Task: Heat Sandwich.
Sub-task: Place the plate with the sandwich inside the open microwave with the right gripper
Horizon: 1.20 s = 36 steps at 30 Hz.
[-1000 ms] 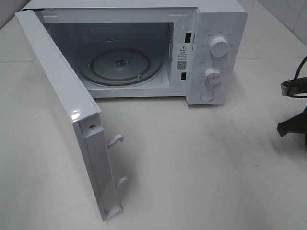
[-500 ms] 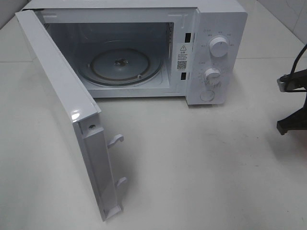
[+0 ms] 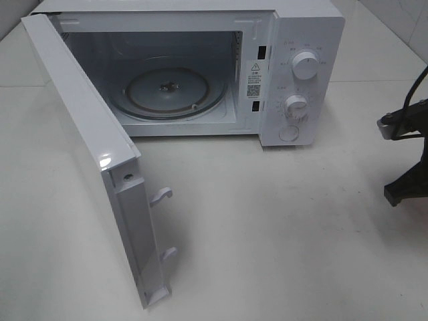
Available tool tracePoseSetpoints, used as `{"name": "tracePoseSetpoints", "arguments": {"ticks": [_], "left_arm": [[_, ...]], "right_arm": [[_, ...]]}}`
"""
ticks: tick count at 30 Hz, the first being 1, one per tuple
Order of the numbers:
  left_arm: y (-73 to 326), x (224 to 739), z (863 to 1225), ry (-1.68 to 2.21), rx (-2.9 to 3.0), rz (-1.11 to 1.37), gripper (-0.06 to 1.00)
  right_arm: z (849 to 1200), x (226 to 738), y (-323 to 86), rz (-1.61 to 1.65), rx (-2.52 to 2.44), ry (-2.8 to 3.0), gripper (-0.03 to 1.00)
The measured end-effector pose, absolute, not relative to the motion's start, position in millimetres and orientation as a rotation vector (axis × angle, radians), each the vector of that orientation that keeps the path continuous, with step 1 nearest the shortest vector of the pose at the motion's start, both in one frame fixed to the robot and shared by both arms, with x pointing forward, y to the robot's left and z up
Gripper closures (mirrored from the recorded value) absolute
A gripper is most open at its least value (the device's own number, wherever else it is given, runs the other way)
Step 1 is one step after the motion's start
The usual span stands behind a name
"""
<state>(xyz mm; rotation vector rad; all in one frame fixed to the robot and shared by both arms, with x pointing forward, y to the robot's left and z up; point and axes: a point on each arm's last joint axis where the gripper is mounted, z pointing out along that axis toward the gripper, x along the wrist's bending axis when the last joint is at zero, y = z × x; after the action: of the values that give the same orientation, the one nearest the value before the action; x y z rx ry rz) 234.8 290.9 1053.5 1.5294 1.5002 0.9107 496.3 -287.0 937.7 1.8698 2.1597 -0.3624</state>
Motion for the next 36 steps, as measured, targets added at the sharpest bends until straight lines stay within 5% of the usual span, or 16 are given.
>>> {"name": "tracePoseSetpoints", "arguments": {"ticks": [36], "left_arm": [[290.9, 234.8, 1053.5, 1.500, 1.529, 0.911, -0.03]], "right_arm": [[972.5, 418.2, -213.6, -0.350, 1.506, 2.330, 0.92]]}}
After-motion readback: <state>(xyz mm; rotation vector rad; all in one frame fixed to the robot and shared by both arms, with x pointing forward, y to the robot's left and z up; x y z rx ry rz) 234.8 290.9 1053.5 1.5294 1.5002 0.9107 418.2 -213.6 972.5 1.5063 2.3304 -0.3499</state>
